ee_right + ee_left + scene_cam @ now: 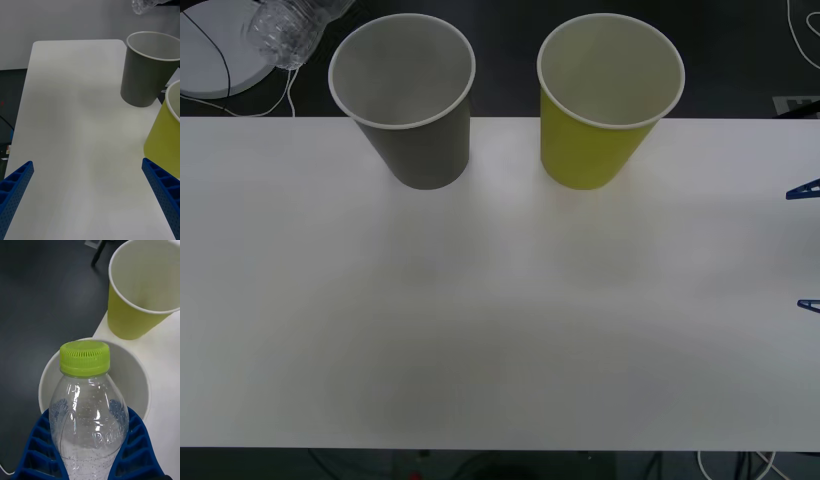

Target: Put the can into the green bin and the plastic bottle into the gray bin

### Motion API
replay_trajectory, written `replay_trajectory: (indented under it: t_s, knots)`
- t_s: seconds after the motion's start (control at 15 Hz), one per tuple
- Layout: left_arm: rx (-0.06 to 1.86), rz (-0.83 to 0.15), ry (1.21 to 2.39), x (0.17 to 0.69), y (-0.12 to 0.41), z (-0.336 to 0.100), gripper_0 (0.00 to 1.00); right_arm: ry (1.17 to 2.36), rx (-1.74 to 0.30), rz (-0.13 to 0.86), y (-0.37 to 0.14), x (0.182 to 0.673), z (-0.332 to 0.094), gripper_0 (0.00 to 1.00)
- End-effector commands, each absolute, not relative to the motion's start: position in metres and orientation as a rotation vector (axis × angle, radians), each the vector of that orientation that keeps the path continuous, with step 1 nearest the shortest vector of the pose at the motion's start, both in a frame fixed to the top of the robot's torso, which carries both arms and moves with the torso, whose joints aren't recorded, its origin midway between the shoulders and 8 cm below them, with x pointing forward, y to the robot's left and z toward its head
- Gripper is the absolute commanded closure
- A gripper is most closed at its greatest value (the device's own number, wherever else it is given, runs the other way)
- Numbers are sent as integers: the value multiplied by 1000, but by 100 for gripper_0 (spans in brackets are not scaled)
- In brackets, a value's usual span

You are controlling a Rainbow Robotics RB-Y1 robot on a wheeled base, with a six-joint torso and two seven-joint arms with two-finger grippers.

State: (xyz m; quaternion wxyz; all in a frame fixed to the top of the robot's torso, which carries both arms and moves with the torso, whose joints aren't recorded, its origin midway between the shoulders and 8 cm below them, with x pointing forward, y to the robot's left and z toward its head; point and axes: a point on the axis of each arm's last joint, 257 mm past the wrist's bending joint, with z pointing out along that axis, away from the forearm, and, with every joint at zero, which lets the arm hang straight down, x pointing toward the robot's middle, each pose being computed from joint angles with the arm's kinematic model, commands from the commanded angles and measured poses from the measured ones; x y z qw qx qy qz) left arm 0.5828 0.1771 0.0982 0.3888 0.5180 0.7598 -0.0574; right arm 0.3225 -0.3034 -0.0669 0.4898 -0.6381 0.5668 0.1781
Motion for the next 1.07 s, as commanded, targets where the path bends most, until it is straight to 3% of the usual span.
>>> replay_trajectory:
  t_s: [0.07,0.53,1.07]
  knots:
    - [1310,-165,1931,588,160,101,100,1377,-1550,433,-303,323,-67,0]
    - [1317,-191,1937,596,123,98,100,1377,-1550,433,-303,323,-67,0]
    - [1339,-168,1937,598,116,94,100,1377,-1550,433,-303,323,-67,0]
